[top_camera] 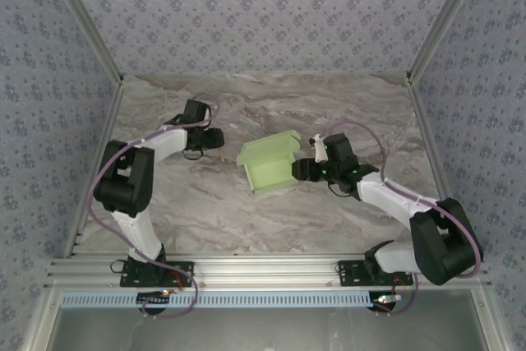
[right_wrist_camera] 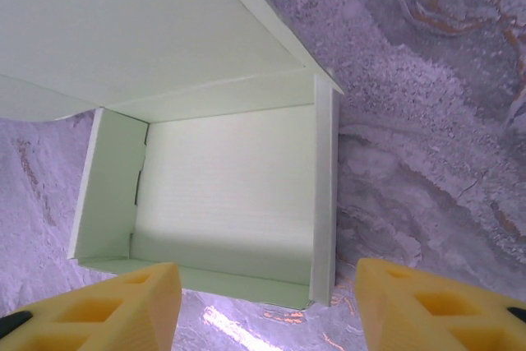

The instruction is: Fold the paper box

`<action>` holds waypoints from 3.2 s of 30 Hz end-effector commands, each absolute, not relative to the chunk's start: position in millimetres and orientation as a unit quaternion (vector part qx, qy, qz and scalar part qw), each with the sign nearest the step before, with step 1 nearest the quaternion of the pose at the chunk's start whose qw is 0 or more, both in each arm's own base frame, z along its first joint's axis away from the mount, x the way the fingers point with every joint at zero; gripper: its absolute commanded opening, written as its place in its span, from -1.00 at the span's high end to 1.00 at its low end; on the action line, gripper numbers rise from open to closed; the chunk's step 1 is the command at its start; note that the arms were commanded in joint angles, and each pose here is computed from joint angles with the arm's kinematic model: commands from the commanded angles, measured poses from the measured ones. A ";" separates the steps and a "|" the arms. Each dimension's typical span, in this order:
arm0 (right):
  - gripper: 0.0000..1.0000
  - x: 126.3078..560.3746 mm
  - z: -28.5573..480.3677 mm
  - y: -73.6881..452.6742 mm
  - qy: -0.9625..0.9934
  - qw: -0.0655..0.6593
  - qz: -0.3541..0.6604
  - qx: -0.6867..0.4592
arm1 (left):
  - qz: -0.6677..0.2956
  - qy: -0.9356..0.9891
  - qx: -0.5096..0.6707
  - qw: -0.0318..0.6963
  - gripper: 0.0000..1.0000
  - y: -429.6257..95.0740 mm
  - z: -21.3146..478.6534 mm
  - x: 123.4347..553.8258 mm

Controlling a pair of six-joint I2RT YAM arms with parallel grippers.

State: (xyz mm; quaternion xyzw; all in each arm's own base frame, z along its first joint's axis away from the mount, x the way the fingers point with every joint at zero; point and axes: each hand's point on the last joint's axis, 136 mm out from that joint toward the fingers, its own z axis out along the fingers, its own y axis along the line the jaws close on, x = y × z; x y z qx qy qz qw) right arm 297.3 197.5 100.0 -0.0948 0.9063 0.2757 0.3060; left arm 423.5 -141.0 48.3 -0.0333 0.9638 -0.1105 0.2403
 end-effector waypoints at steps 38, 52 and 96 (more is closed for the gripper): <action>-0.25 313.0 114.7 137.3 0.917 0.338 0.206 -0.047 | -0.187 0.838 0.231 0.457 0.81 -232.4 196.9 237.9; -0.28 301.3 114.0 106.6 0.920 0.341 0.190 -0.011 | -0.029 0.775 0.515 0.364 0.80 -335.9 125.2 265.7; -0.26 310.9 85.3 221.6 0.912 0.295 0.263 -0.110 | -0.252 0.855 0.184 0.414 0.00 -209.4 206.9 265.6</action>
